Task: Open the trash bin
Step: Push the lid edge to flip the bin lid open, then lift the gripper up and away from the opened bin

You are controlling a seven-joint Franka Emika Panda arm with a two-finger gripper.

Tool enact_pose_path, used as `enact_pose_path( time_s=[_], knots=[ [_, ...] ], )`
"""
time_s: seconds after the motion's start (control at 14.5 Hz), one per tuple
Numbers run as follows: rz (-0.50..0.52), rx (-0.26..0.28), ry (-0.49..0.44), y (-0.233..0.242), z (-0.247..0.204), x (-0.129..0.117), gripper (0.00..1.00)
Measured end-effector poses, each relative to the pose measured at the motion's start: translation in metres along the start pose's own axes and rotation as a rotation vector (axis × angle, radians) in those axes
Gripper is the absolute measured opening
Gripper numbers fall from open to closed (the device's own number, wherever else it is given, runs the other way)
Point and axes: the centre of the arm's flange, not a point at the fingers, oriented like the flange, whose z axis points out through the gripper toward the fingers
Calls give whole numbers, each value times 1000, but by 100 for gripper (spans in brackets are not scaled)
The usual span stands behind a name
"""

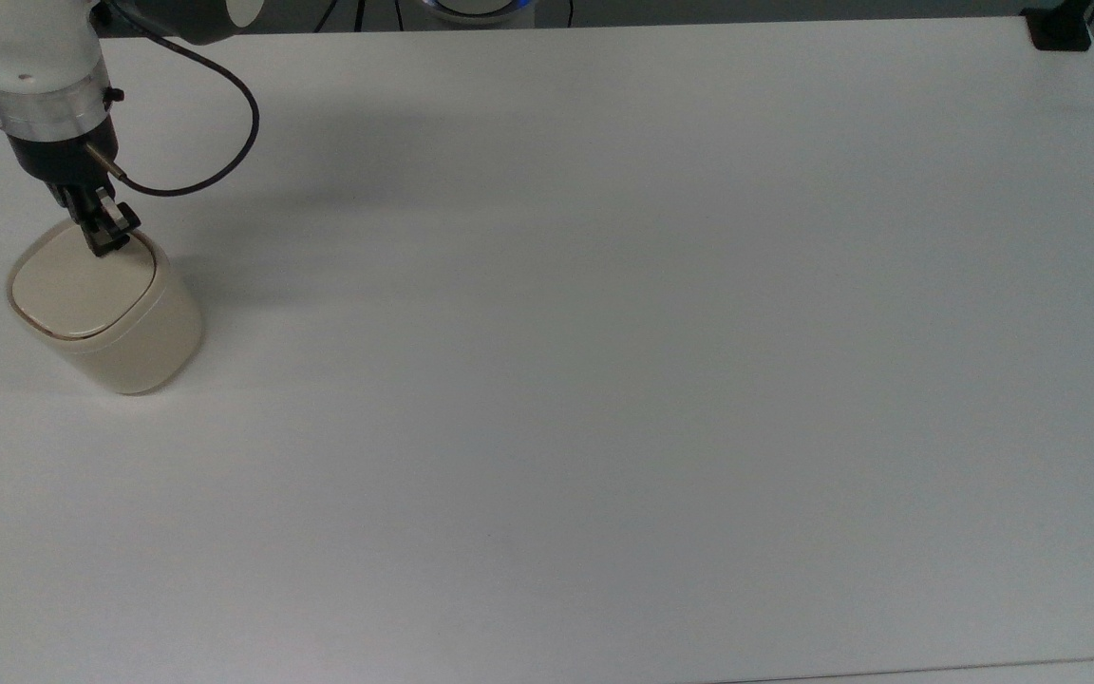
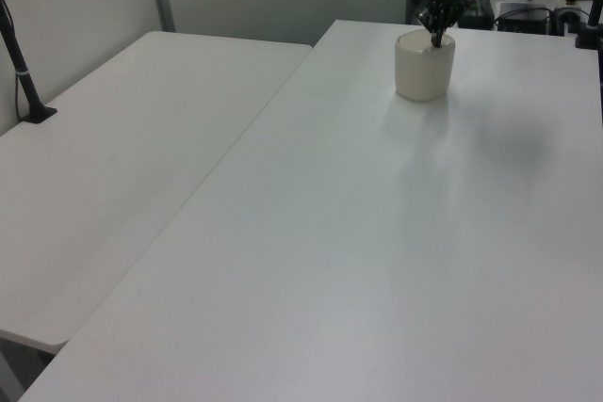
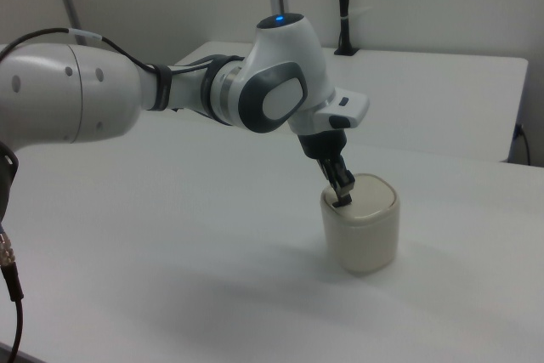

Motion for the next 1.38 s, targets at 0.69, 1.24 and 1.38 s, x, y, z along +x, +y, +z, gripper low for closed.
enact_pose_path(
  time_s=[0.69,1.24,1.38],
  knots=[
    [-7,5,35,-3,-43,2,3],
    [-292,-20,-131,-116,-115,-94,85],
    [-453,60,-231,-141,-130,-127,100]
  ],
)
